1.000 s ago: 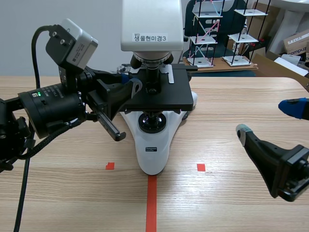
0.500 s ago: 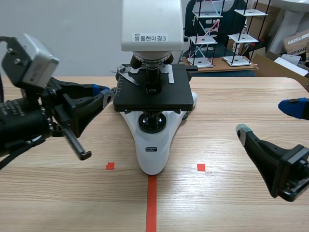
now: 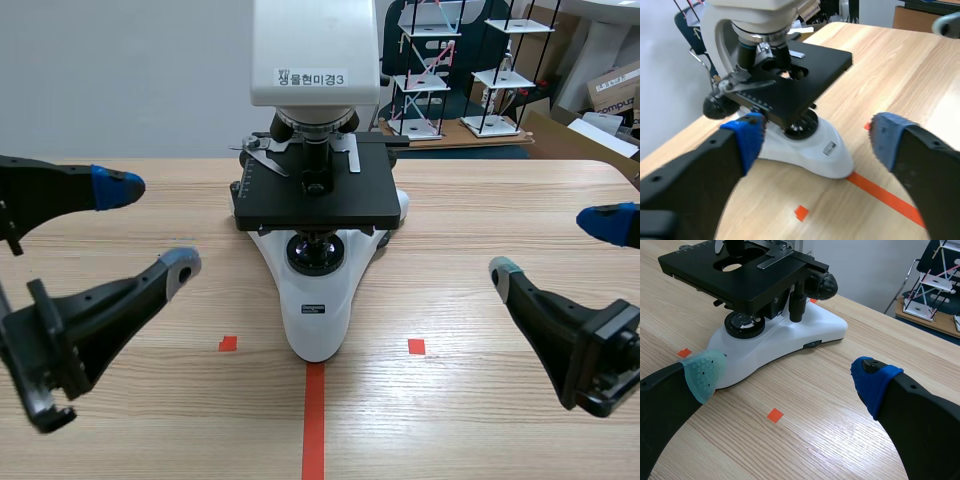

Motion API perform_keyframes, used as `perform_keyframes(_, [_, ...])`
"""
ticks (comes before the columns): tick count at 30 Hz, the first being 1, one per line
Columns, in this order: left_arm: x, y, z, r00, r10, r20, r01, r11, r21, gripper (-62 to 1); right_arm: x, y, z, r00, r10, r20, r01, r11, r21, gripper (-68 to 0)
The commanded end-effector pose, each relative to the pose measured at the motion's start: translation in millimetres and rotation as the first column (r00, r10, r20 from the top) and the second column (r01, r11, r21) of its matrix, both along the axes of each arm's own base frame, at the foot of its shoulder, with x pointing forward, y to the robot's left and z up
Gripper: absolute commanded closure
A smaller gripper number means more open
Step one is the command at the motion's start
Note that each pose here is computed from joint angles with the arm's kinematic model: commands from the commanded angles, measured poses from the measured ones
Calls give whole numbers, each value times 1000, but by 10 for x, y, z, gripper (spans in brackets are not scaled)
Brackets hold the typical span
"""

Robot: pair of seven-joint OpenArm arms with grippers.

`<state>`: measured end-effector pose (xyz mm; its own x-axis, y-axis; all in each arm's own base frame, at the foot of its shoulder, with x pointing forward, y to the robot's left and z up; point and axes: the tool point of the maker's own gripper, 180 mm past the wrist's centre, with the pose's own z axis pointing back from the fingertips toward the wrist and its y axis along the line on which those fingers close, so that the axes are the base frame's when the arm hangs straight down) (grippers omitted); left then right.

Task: Return to the home posture

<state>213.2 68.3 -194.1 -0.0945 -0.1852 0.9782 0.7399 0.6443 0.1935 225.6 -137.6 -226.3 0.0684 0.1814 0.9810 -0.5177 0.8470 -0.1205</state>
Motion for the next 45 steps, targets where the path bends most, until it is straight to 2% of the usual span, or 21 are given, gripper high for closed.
perform_keyframes(1, [-44, 4, 99, 1000, 5, 18, -4, 999, -46, -533, 18, 1, 84, 1000, -4, 30, 3, 1000, 20, -549])
perform_keyframes(3, [-105, 35, 130, 1000, 9, 23, -8, 997, -71, -611, 18, 1, 84, 1000, -4, 30, 3, 1000, 20, -549])
perform_keyframes(4, [-133, 48, 135, 1000, 11, 22, -9, 997, -82, -623, 18, 1, 84, 1000, -4, 30, 3, 1000, 20, -549])
perform_keyframes(8, [-202, 80, 124, 1000, 16, 10, -15, 995, -98, -623, 18, 1, 83, 1000, -3, 30, 3, 1000, 19, -549])
perform_keyframes(21, [-214, 75, 119, 1000, 12, 6, -11, 995, -101, -623, 18, 1, 83, 1000, -3, 30, 3, 1000, 19, -549])
perform_keyframes(26, [-209, 82, 39, 1000, 17, -21, -18, 998, -66, -623, 18, 1, 83, 1000, -3, 30, 3, 1000, 19, -549])
perform_keyframes(33, [-207, 85, 12, 999, 19, -31, -21, 998, -55, -623, 18, 1, 83, 1000, -3, 30, 3, 1000, 19, -549])
perform_keyframes(39, [-203, 101, -92, 997, 29, -70, -30, 999, -11, -623, 18, 1, 83, 1000, -3, 30, 3, 1000, 19, -549])
perform_keyframes(45, [-203, 102, -105, 997, 31, -76, -31, 999, -8, -623, 18, 1, 83, 1000, -3, 30, 3, 1000, 19, -549])
